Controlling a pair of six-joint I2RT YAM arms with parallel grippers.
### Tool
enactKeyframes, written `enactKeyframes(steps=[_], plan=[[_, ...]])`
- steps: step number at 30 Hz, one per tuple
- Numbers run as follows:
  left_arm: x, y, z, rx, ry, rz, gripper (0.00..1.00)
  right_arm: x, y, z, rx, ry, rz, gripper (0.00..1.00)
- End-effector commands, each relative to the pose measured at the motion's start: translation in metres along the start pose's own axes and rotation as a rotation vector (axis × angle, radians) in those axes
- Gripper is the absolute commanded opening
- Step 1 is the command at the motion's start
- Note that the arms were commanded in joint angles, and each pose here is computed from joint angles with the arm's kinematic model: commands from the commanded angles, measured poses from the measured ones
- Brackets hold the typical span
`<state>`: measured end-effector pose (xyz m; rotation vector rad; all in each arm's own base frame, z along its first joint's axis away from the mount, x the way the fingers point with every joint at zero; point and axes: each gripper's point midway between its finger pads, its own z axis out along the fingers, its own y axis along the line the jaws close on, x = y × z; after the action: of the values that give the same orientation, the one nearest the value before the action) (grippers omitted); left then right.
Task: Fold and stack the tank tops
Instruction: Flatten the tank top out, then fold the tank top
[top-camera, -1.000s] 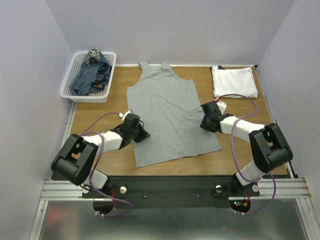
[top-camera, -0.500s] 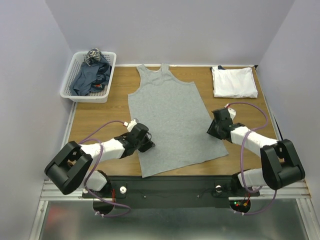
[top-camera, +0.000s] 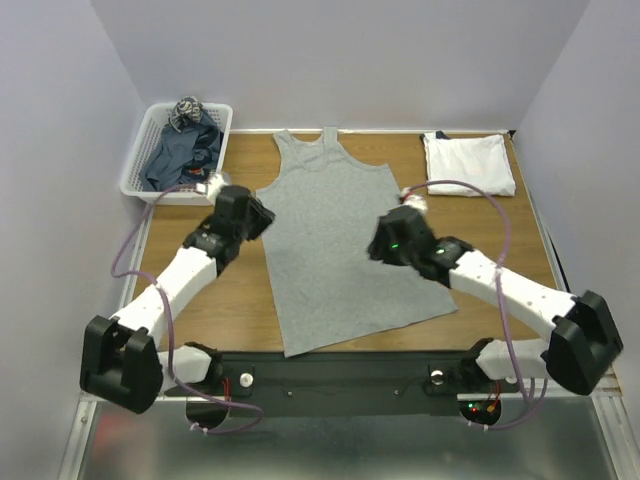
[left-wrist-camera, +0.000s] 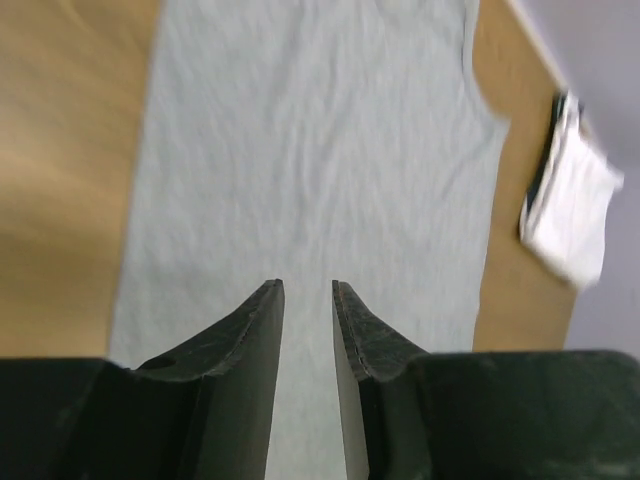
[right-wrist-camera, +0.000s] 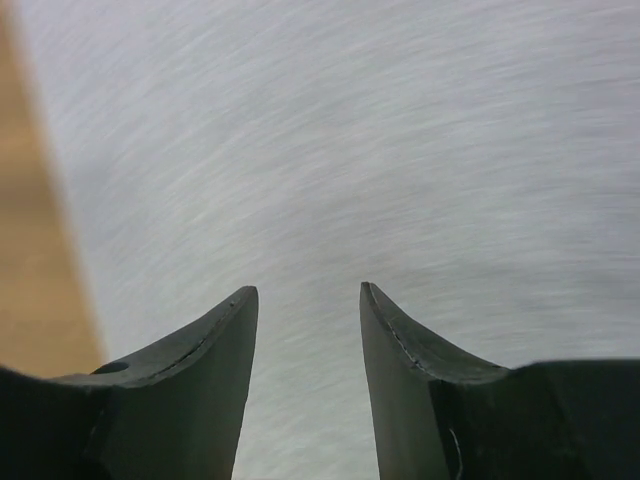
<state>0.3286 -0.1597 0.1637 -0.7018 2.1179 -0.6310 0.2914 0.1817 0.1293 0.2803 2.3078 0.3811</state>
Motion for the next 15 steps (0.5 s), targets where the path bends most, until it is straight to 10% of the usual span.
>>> enactKeyframes(steps=[1,15], plan=[[-0.06,0.011,0.039,-0.054,-0.077,0.089,0.37,0.05,0.081,-0.016,-0.098,0.064,-0.13,0.51],[-0.107,0.051,0.157,-0.253,0.004,0.202,0.31,0.219,0.201,-0.044,-0.278,0.251,-0.461,0.38]])
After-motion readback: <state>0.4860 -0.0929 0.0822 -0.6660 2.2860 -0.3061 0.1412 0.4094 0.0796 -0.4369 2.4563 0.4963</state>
